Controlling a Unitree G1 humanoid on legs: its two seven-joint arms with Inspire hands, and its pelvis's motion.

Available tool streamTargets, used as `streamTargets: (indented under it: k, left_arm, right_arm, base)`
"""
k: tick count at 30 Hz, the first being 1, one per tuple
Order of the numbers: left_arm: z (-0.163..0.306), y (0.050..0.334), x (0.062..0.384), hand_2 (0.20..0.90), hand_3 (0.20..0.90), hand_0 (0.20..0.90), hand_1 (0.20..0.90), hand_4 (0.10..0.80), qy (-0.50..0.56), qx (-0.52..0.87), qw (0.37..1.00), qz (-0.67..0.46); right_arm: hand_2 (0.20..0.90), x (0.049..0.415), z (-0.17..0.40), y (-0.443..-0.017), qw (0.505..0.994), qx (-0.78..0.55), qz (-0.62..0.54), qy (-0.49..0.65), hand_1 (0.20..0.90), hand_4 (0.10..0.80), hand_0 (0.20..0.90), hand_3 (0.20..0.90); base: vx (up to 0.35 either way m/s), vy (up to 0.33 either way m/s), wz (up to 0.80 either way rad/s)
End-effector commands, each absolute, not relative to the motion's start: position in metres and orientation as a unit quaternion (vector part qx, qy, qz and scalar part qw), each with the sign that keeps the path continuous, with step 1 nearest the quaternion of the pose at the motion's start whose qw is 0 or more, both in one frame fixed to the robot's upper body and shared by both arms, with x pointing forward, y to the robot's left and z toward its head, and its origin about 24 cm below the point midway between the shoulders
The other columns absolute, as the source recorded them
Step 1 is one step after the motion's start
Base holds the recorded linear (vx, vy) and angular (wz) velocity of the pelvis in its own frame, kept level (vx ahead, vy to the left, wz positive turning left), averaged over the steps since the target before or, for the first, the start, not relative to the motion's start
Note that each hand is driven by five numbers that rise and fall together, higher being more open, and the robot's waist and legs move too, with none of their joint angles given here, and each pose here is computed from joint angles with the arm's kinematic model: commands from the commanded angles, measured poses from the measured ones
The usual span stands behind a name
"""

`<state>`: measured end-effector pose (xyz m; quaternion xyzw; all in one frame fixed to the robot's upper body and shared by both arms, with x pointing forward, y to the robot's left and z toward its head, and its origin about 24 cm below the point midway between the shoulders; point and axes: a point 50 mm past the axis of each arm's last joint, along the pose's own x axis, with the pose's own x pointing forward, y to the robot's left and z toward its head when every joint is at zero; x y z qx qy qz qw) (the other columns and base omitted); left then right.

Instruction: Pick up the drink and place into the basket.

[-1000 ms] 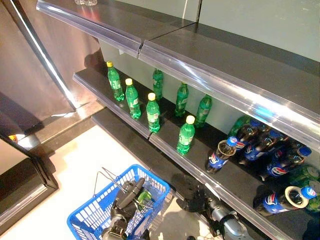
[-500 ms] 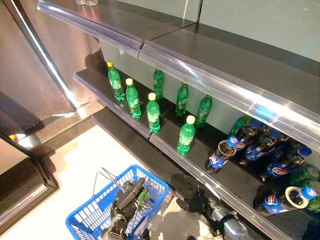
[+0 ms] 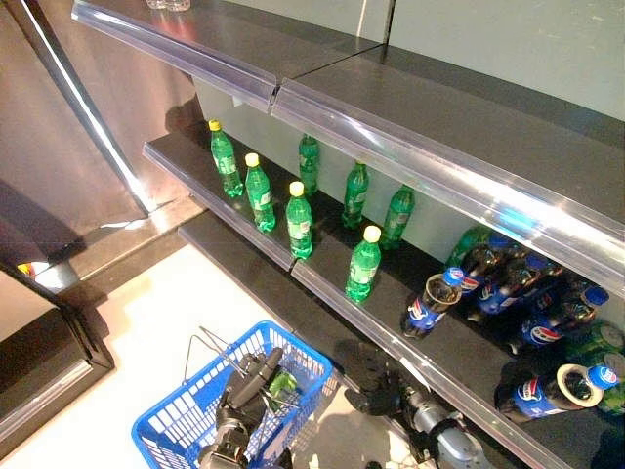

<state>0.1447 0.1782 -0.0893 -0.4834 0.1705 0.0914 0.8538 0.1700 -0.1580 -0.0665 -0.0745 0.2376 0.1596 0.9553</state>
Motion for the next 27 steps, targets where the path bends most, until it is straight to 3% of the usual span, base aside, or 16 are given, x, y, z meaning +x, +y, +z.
streamTargets:
  k: [1, 11, 18, 27]
  left_arm:
    - [-0.014, 0.18, 0.211, 0.3, 0.2, 0.3, 0.3, 0.1, -0.046, -0.448, 0.89, -0.062]
    - [-0.013, 0.178, 0.211, 0.3, 0.2, 0.3, 0.3, 0.1, -0.043, -0.445, 0.892, -0.063]
    - [-0.009, 0.176, 0.213, 0.3, 0.2, 0.3, 0.3, 0.1, -0.047, -0.444, 0.893, -0.053]
    - [-0.004, 0.176, 0.215, 0.3, 0.2, 0.3, 0.3, 0.1, -0.052, -0.447, 0.892, -0.041]
  right_arm:
    - [0.9, 0.203, -0.012, -0.143, 0.971, -0.079, 0.214, 0.067, 0.9, 0.8, 0.9, 0.9]
    - [0.9, 0.218, 0.064, -0.137, 0.955, -0.054, 0.26, -0.133, 0.9, 0.8, 0.9, 0.9]
    - [0.9, 0.22, 0.126, -0.148, 0.937, -0.071, 0.17, -0.295, 0.9, 0.8, 0.9, 0.9]
    - [0.9, 0.212, 0.155, -0.164, 0.909, -0.119, 0.028, -0.398, 0.9, 0.8, 0.9, 0.9]
  base:
    - [0.0, 0.0, 0.0]
    - [0.0, 0.0, 0.0]
    - [0.0, 0.0, 0.0]
    - [-0.005, 0.009, -0.07]
